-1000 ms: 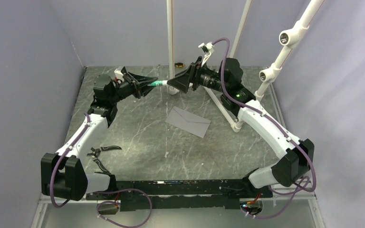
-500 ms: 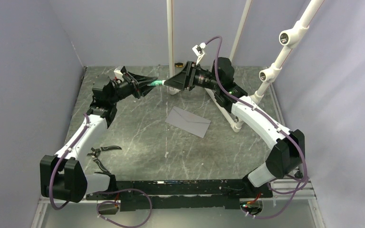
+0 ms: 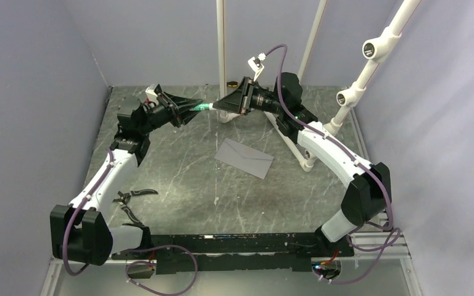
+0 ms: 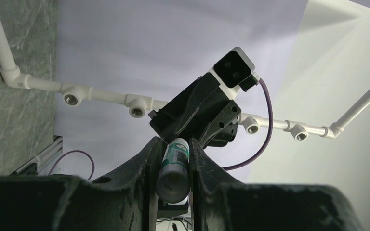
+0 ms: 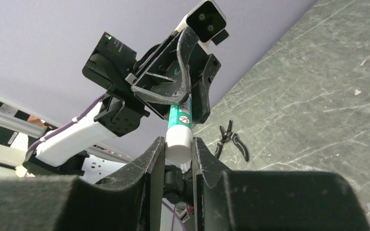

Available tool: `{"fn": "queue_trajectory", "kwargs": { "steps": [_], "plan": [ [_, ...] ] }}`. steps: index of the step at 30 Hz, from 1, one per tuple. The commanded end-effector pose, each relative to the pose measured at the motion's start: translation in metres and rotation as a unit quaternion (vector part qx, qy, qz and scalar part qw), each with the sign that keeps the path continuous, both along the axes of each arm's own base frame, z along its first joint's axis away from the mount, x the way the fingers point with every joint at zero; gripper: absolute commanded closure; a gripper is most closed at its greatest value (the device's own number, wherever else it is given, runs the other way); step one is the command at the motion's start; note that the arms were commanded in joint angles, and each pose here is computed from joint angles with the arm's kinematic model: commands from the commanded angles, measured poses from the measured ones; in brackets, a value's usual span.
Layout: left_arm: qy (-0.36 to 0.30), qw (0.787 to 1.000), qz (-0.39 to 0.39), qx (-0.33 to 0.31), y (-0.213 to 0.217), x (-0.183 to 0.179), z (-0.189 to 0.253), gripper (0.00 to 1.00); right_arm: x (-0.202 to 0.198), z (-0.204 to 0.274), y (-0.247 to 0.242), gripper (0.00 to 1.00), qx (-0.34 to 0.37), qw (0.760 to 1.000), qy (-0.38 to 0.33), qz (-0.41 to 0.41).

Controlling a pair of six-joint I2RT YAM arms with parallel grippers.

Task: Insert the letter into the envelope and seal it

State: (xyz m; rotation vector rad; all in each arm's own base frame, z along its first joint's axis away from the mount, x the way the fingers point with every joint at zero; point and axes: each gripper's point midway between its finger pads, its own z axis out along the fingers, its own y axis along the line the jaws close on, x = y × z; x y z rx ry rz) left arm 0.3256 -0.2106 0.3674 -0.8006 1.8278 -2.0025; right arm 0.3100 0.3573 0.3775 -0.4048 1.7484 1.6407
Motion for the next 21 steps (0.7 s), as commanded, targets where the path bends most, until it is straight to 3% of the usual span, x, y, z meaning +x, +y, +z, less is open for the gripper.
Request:
{"fn": "queue_trajectory", "kwargs": {
  "steps": [1,8,21],
  "plan": [
    [-0.063,0.996,-0.055,0.017,-0.019,-0.020,0.020,0.98,-0.004,0.040,0.007,1.00,0.047,0.998,-0.041,0.019],
    [-0.055,0.990,-0.119,0.046,-0.052,-0.033,-0.004,0.98,-0.009,0.042,0.020,1.00,0.045,0.998,-0.040,0.034],
    [-0.073,0.980,-0.179,0.040,-0.083,-0.048,-0.009,0.98,-0.005,0.024,0.030,1.00,0.027,0.998,-0.043,0.026]
  ]
}}
